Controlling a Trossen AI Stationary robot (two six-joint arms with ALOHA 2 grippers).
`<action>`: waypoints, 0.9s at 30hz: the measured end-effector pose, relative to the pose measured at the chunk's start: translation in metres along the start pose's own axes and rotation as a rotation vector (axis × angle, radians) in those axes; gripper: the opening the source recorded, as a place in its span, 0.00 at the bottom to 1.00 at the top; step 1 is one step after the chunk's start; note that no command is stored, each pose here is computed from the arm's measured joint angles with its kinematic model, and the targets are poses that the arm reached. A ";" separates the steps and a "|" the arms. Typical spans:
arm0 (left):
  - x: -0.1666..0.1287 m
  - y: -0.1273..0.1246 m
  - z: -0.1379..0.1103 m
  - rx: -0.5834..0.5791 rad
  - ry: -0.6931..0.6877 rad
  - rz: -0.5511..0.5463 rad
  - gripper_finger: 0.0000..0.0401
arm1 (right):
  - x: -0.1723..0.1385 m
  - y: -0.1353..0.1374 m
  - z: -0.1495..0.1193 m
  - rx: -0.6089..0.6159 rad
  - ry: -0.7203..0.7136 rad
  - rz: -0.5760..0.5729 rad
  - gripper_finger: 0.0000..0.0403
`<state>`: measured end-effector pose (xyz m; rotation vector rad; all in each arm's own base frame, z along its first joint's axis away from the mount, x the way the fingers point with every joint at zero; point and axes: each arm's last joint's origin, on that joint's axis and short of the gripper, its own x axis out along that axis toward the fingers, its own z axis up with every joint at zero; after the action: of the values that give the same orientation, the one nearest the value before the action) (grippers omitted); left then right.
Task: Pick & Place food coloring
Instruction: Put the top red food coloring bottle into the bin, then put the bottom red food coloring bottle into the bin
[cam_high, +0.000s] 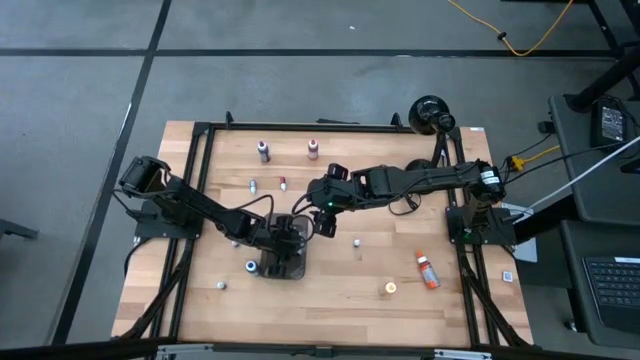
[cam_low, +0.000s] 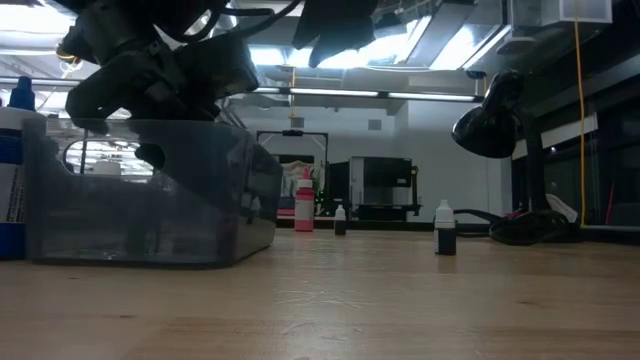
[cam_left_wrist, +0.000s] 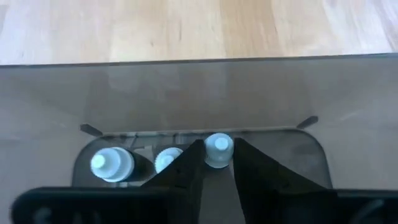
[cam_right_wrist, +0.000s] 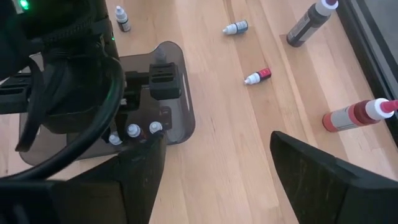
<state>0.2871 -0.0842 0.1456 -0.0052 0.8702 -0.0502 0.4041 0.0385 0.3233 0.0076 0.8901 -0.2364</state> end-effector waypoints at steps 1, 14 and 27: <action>0.000 0.000 0.000 0.000 0.005 -0.011 0.23 | 0.000 0.000 0.000 -0.001 0.002 0.000 0.72; -0.027 0.003 0.008 -0.017 -0.037 0.000 0.34 | 0.000 0.000 0.000 -0.011 0.005 0.001 0.72; -0.095 0.013 0.023 -0.128 -0.222 0.064 0.34 | -0.048 -0.018 -0.011 0.054 -0.018 -0.073 0.72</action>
<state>0.2442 -0.0668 0.2326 -0.1015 0.6497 0.0651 0.3626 0.0317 0.3549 0.0233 0.8667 -0.3279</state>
